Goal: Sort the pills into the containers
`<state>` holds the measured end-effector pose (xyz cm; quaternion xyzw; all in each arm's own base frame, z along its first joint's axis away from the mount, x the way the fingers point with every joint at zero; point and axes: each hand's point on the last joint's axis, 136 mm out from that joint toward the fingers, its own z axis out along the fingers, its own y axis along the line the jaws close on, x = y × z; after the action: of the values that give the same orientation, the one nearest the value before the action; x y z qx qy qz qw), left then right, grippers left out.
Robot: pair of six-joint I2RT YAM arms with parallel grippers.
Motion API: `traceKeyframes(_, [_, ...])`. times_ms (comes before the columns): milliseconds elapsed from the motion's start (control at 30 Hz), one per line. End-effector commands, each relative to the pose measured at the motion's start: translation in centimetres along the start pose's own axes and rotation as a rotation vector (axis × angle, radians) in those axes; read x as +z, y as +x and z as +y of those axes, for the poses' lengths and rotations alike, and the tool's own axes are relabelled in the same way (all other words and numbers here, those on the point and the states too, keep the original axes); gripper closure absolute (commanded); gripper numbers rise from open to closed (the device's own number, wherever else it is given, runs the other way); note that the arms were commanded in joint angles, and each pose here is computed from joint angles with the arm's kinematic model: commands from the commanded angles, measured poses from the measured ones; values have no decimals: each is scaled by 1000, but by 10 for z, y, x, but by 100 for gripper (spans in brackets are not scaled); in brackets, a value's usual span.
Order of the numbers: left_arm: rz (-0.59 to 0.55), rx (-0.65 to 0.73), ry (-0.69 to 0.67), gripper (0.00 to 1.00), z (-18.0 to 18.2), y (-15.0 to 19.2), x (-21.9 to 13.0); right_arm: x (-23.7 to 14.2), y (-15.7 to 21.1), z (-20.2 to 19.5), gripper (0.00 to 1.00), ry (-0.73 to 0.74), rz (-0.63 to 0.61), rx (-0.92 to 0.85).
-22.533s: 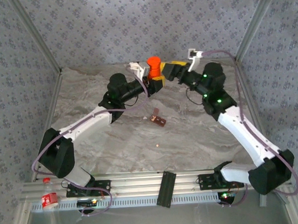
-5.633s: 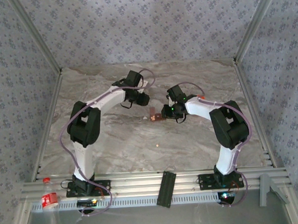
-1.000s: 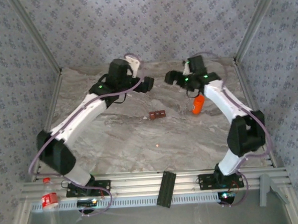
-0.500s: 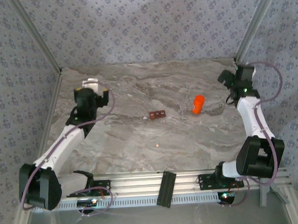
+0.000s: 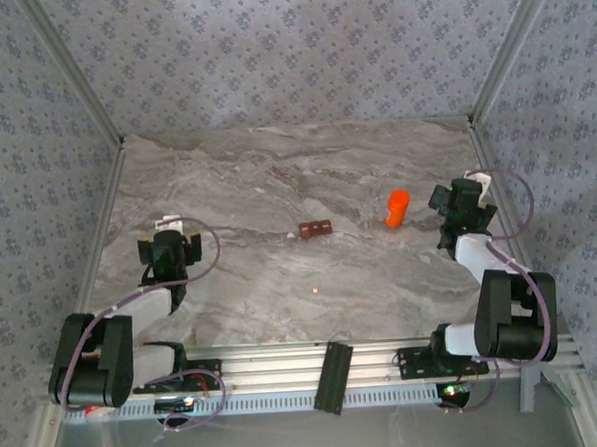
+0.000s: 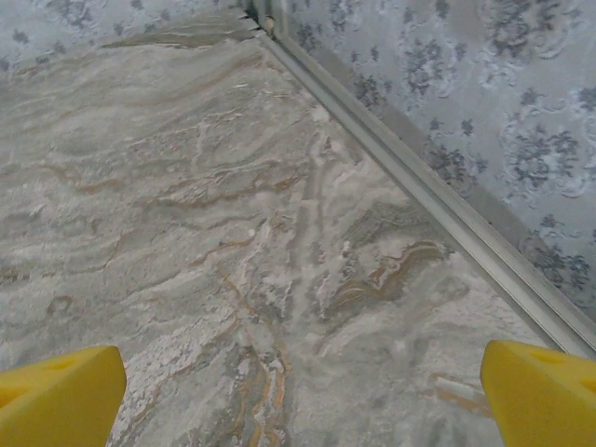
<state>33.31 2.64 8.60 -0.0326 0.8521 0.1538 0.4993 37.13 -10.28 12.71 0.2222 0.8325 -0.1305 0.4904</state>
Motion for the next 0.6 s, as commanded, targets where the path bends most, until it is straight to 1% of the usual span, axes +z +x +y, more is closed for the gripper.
traceKeyframes(0, [-167,-77,56,1,-6,-46,6,0,-20,16,0,-36,-103,-30])
traceKeyframes(33, [-169,-75,73,0,-10,-49,10,2,-19,22,0,-50,-100,-31])
traceKeyframes(100, [-153,-60,89,1,-14,-50,16,3,-8,32,0,-83,-35,-43])
traceKeyframes(200, [-110,-34,84,0,-14,-47,17,0,17,35,0,-41,-12,-135])
traceKeyframes(267, [-117,-30,95,0,-13,-44,11,-4,26,32,0,-50,-74,-125])
traceKeyframes(300, [-133,-36,106,0,-13,-44,7,-8,22,33,0,-69,-130,-135])
traceKeyframes(333, [-135,-41,108,1,-12,-42,5,-11,21,37,0,-102,-170,-101])
traceKeyframes(367, [-128,-45,111,1,-12,-41,3,-10,22,38,0,-111,-174,-125])
traceKeyframes(400, [-128,-47,113,1,-12,-40,2,-7,33,38,0,-125,-160,-94])
traceKeyframes(433, [-127,-53,118,0,-12,-40,0,-8,28,44,0,-147,-213,-138])
traceKeyframes(500, [-134,-59,124,1,-11,-39,-2,-7,37,50,0,-187,-150,-139])
traceKeyframes(533, [-132,-69,124,0,-10,-38,-2,-8,34,56,0,-211,-183,-178])
traceKeyframes(567, [-140,-78,134,0,-9,-40,-2,-7,37,62,0,-243,-180,-198])
